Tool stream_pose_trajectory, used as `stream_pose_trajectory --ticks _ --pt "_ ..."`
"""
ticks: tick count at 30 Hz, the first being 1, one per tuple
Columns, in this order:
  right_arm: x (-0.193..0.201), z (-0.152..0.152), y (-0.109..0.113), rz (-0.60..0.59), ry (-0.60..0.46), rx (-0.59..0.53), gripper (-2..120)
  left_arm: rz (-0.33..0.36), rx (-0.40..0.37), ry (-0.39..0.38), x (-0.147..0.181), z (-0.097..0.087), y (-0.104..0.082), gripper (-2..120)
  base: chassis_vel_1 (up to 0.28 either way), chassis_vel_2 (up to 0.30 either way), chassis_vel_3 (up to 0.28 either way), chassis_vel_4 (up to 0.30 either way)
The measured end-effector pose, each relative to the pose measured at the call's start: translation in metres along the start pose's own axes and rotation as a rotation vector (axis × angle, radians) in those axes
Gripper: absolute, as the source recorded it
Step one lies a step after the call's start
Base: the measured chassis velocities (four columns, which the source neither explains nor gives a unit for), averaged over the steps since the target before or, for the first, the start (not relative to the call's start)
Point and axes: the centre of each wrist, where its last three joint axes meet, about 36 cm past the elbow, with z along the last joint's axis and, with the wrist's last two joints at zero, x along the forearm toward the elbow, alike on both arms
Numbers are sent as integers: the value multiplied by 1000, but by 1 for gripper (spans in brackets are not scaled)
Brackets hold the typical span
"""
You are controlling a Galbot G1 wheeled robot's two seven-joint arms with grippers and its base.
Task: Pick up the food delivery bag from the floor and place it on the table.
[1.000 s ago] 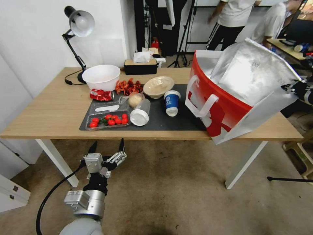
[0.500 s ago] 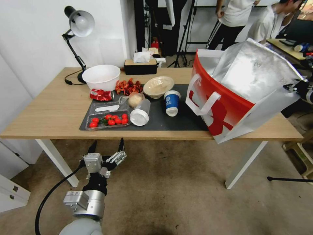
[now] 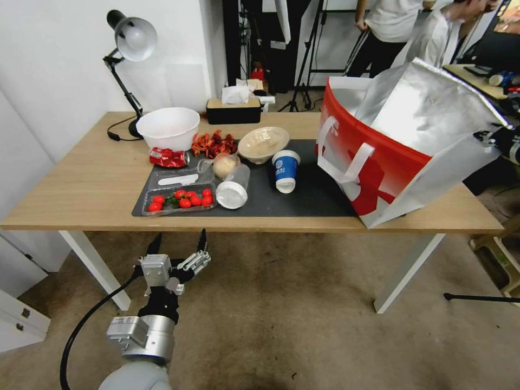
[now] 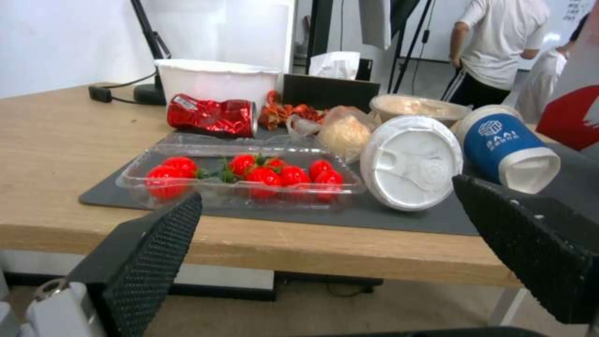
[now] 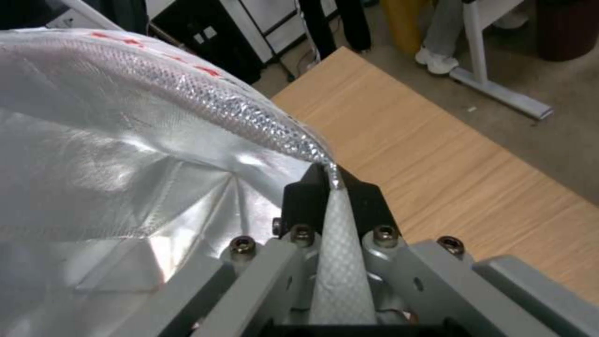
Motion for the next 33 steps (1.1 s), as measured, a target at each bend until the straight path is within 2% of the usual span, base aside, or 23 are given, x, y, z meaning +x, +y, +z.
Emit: stream_pose_trajectory --ticks 16,17,18,20,21,23,24,26,27,30,31,33 --pt "-11 8 -1 -7 -11 8 0 3 -1 6 -1 1 0 100 0 0 0 0" --pt "-11 8 -3 -16 -21 16 6 3 -2 7 -1 1 0 100 0 0 0 0" --pt "-11 8 -3 -16 -21 16 6 3 -2 7 -1 1 0 100 0 0 0 0" --pt "-11 7 -5 -43 -43 24 18 4 -2 9 0 1 0 100 0 0 0 0" --pt "-11 7 -5 -43 -43 24 18 4 -2 9 0 1 0 100 0 0 0 0" --pt "-12 7 -6 -57 -61 32 27 5 -2 10 0 1 0 100 0 0 0 0" --pt "-12 7 -6 -57 -61 32 27 5 -2 10 0 1 0 100 0 0 0 0" --pt "-12 7 -6 -68 -80 51 39 5 -2 10 0 1 0 100 0 0 0 0" --pt "-12 7 -6 -68 -80 51 39 5 -2 10 0 1 0 100 0 0 0 0" --pt "-14 10 -8 -77 -100 89 54 4 -1 9 1 2 -1 100 0 0 0 0" --pt "-14 10 -8 -77 -100 89 54 4 -1 9 1 2 -1 100 0 0 0 0" --pt "-15 12 -9 -78 -115 116 62 5 -2 7 1 2 -1 100 0 0 0 0"
